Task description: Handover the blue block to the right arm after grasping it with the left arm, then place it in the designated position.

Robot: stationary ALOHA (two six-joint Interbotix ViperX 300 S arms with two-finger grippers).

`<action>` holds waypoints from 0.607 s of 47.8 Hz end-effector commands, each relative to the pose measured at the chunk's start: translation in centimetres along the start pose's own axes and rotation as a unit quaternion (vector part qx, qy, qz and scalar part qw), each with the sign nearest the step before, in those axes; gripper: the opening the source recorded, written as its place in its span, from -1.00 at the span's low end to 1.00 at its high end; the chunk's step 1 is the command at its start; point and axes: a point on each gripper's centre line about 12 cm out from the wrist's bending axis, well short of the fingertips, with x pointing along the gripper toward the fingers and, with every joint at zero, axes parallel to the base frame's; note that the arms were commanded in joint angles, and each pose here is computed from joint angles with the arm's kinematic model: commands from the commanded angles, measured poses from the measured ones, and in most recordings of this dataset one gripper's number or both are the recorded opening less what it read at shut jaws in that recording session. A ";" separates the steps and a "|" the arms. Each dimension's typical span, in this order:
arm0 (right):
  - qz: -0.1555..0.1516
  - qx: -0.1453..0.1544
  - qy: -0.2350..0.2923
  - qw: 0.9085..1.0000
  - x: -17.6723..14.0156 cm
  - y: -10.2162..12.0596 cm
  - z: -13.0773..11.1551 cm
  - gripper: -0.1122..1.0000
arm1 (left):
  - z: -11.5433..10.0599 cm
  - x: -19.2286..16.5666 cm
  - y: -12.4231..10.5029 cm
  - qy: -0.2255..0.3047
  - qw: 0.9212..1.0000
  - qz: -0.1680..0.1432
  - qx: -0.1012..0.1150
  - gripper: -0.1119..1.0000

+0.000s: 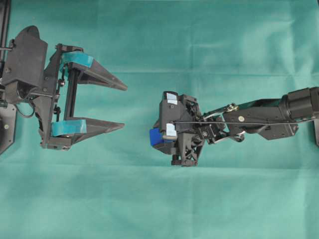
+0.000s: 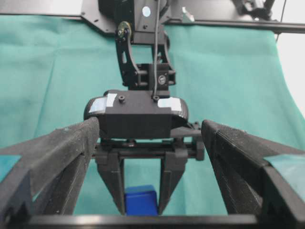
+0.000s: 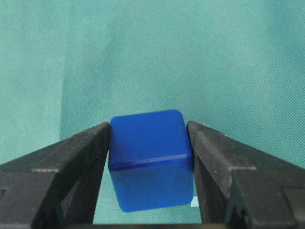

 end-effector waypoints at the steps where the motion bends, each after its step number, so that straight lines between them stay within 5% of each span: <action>1: 0.006 0.004 -0.019 1.000 -0.3 0.2 1.3 0.21 | 0.9 -0.2 -0.1 -0.014 1.000 -0.002 0.002 0.99; 29: 0.014 0.003 -0.028 1.000 -0.3 0.2 1.5 0.21 | 0.9 -0.2 -0.1 -0.014 1.000 -0.002 0.003 0.99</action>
